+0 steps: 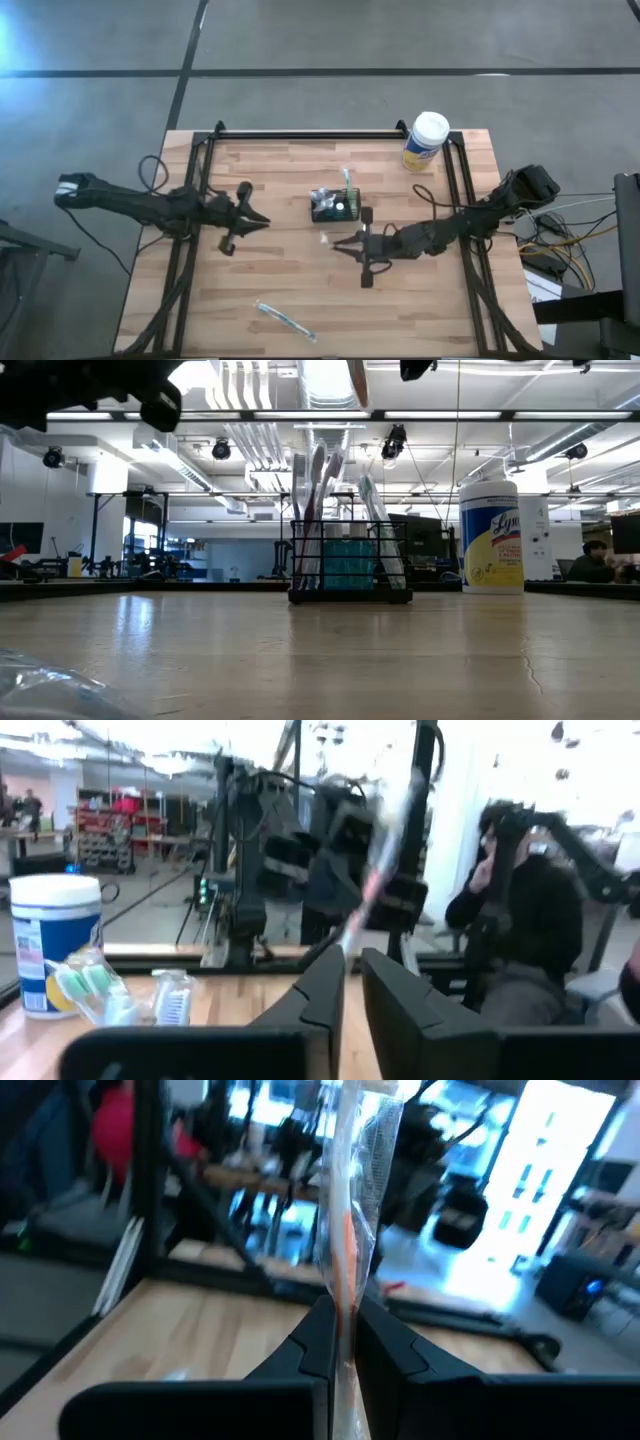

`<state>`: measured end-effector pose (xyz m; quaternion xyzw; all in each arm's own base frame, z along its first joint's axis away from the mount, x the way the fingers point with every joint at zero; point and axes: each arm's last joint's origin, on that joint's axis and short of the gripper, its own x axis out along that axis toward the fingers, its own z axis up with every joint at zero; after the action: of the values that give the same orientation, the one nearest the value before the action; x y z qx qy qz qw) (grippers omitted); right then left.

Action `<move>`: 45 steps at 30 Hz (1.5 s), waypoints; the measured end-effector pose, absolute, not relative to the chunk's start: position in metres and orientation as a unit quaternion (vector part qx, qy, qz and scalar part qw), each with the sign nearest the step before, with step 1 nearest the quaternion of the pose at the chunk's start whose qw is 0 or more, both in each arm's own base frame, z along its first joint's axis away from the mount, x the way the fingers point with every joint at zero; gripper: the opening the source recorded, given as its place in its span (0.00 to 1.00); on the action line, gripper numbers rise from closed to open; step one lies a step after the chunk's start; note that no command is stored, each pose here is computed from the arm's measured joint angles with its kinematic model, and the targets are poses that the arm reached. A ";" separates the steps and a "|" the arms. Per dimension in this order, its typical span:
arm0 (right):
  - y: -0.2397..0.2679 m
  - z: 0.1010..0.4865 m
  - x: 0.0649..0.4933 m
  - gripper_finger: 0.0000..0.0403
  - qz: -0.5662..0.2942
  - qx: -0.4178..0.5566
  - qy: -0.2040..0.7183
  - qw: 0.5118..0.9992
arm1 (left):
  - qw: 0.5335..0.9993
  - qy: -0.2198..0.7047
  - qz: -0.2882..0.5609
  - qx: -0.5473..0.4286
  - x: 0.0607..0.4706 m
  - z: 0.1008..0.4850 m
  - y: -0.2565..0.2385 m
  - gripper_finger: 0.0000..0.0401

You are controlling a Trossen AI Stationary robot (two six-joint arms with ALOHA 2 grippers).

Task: Pick & Place toothbrushing station
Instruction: Put the orange toothbrush into the wire organizer

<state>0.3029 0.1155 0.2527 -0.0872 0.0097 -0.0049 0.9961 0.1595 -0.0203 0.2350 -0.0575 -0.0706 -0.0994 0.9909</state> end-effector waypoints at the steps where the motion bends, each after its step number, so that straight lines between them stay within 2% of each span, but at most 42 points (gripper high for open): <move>1: 0.111 0.250 0.302 0.04 -0.012 -0.084 -0.002 0.996 | 0.991 -0.068 -0.098 -0.053 0.164 0.237 -0.022 0.13; 5: 0.096 0.244 0.306 0.04 -0.033 -0.061 0.009 0.998 | 0.994 -0.032 -0.092 -0.041 0.185 0.239 -0.026 0.24; 13: 0.090 0.238 0.324 0.04 -0.027 -0.069 0.018 0.997 | 0.992 -0.052 -0.114 0.003 0.226 0.262 -0.033 0.51; 16: 0.089 0.239 0.328 0.04 -0.035 -0.076 0.018 0.996 | 0.991 -0.061 -0.120 0.014 0.236 0.270 -0.035 0.55; 20: 0.089 0.243 0.336 0.04 -0.039 -0.084 0.011 0.996 | 0.991 -0.054 -0.125 0.016 0.248 0.273 -0.037 0.55; 28: 0.087 0.246 0.352 0.04 -0.046 -0.099 0.017 0.994 | 0.989 -0.053 -0.136 0.027 0.261 0.275 -0.039 0.52; 32: 0.088 0.248 0.353 0.04 -0.046 -0.099 0.017 0.994 | 0.989 -0.053 -0.137 0.028 0.260 0.276 -0.040 0.47; 36: 0.087 0.249 0.353 0.04 -0.047 -0.098 0.014 0.994 | 0.987 -0.067 -0.139 0.034 0.261 0.278 -0.042 0.33; 41: 0.087 0.247 0.354 0.04 -0.041 -0.097 0.018 0.994 | 0.986 -0.066 -0.137 0.064 0.263 0.275 -0.045 0.07; 45: 0.087 0.246 0.354 0.06 -0.041 -0.095 0.020 0.994 | 0.986 -0.066 -0.135 0.075 0.262 0.275 -0.047 0.06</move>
<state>0.3544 0.0873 0.2462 -0.0947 0.0197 -0.0413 0.9945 0.2618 -0.0467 0.2753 0.0745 -0.0659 -0.1348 0.9859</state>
